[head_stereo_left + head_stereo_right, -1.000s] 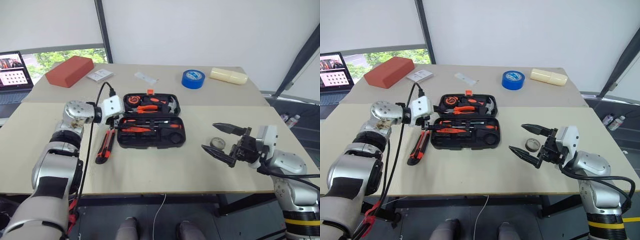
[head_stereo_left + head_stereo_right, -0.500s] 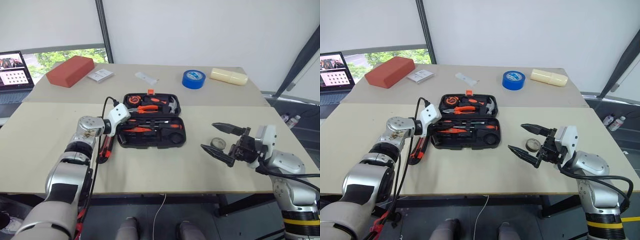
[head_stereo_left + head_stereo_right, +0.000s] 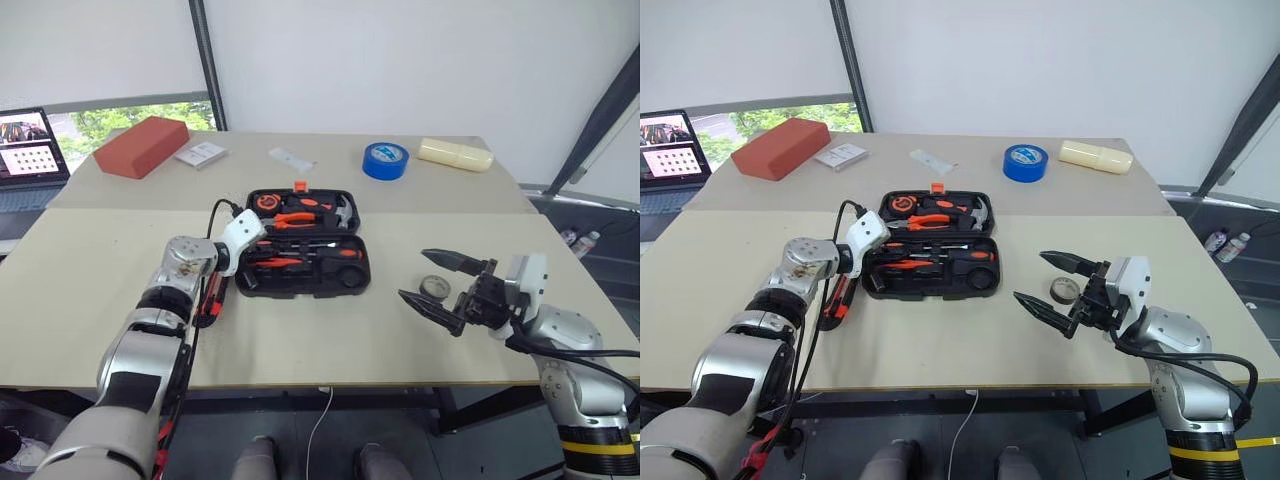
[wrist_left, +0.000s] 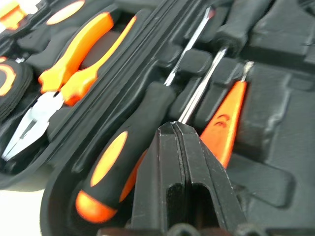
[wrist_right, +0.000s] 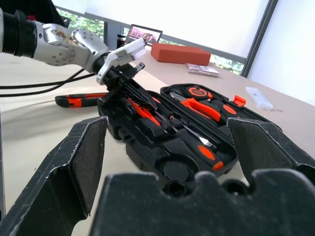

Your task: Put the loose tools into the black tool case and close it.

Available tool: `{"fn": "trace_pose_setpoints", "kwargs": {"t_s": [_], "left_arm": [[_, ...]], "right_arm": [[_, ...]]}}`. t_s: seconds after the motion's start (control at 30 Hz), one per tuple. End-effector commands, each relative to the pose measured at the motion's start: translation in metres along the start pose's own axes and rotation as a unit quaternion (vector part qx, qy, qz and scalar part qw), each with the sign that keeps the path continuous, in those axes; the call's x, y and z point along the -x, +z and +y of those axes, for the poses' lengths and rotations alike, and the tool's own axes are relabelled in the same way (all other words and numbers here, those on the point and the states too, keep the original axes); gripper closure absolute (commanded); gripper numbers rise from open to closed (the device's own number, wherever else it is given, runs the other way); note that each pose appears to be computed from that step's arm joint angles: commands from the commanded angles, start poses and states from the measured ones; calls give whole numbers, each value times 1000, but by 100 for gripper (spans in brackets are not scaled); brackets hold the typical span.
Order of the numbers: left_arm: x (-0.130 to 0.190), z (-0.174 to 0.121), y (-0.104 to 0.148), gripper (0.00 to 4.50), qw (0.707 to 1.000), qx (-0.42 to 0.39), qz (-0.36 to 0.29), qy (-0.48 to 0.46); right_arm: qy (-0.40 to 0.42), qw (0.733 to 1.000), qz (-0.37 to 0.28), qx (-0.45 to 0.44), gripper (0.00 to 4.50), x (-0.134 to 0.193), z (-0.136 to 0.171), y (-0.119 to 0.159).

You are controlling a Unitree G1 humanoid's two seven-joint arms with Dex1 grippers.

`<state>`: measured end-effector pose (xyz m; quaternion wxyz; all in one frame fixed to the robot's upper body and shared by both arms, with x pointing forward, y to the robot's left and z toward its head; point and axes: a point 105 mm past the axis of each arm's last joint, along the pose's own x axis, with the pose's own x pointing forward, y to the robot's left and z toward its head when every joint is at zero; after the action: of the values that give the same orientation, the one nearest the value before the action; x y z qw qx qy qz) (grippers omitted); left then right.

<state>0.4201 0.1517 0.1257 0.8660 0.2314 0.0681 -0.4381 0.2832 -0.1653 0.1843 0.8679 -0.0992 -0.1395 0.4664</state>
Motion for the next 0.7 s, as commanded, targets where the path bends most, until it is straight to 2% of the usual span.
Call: {"fn": "trace_pose_setpoints", "kwargs": {"t_s": [0.03,0.1,0.17,0.23,0.37,0.4,0.5,0.6,0.7], "left_arm": [[45,19,35,383,987,-2,-154,47],[76,21,37,314,978,12,-199,69],[99,19,31,247,975,29,-203,90],[134,13,12,155,971,60,-186,137],[183,-9,-26,28,969,92,-111,202],[202,-18,-42,9,963,111,-84,230],[258,-46,-75,9,937,167,-20,307],[289,-66,-80,9,914,199,6,353],[297,-73,-77,9,901,219,21,373]], "right_arm": [[-7,999,-21,26,0,2,-4,14],[-6,999,-19,36,0,3,-5,12],[7,999,-13,39,0,4,-2,10],[16,999,-6,42,0,7,0,4],[32,999,-5,27,0,12,3,-1],[36,999,-10,22,0,13,2,-1],[45,999,-9,17,0,17,2,-3],[61,998,-9,21,0,18,5,-3],[73,997,-10,26,0,17,5,-1]]}}
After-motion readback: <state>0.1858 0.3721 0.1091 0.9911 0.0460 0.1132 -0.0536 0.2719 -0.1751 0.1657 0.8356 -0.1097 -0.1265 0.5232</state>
